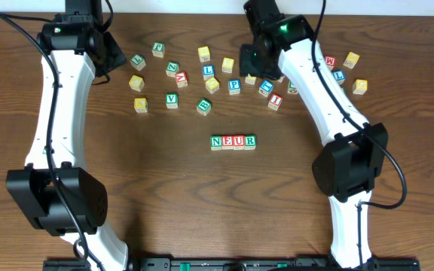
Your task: Spell out NEURIPS
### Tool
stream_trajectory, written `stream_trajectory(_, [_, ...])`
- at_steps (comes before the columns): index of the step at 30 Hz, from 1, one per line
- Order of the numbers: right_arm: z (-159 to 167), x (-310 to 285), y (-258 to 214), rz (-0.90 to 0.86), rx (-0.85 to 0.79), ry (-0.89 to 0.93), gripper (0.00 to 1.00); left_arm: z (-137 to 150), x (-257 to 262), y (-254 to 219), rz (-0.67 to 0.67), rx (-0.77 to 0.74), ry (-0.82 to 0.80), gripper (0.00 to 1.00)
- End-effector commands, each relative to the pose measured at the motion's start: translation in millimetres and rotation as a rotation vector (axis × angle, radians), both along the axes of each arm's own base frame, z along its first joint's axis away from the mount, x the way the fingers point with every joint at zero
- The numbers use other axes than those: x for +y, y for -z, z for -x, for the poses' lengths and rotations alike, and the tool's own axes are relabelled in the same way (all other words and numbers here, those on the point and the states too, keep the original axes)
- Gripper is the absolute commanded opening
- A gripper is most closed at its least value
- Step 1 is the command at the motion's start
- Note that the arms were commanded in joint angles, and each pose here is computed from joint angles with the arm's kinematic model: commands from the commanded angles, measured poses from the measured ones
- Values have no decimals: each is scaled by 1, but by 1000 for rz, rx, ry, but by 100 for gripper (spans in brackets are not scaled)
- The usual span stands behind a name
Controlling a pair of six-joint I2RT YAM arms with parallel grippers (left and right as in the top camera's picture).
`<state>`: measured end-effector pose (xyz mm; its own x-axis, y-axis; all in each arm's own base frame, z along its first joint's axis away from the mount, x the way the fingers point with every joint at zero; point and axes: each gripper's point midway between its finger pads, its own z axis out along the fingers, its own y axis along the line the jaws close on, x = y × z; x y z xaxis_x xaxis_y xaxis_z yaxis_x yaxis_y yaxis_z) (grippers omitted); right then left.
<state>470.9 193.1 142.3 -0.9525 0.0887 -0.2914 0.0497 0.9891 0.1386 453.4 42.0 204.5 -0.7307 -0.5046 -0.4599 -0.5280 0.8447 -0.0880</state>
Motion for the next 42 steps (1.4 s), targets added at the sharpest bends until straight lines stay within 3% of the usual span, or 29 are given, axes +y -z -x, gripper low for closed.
stream_trajectory(1, [-1,-30,-2,31,26,132,51,1,3,5,-14,18,-2,59])
stream_trajectory(11, [23,-75,42,76,195,257,53,1,3,5,-14,18,-2,59])
stream_trajectory(20, [15,-72,77,57,168,258,49,1,3,6,-14,18,-2,60])
stream_trajectory(21, [14,-72,81,55,165,258,48,1,3,6,-14,18,-2,61])
stream_trajectory(22, [14,-71,85,50,163,257,48,1,3,6,-14,18,-2,73])
stream_trajectory(23, [14,-70,88,47,165,256,47,1,3,5,-14,18,-2,78])
stream_trajectory(26, [15,-67,100,30,168,250,46,1,3,5,-14,18,-2,84])
stream_trajectory(27, [16,-67,102,30,167,250,46,1,3,5,-14,18,-2,95])
stream_trajectory(28, [16,-68,104,31,166,248,46,1,3,5,-14,18,-2,98])
stream_trajectory(42, [12,-59,117,48,154,166,45,1,3,5,-14,18,-2,98])
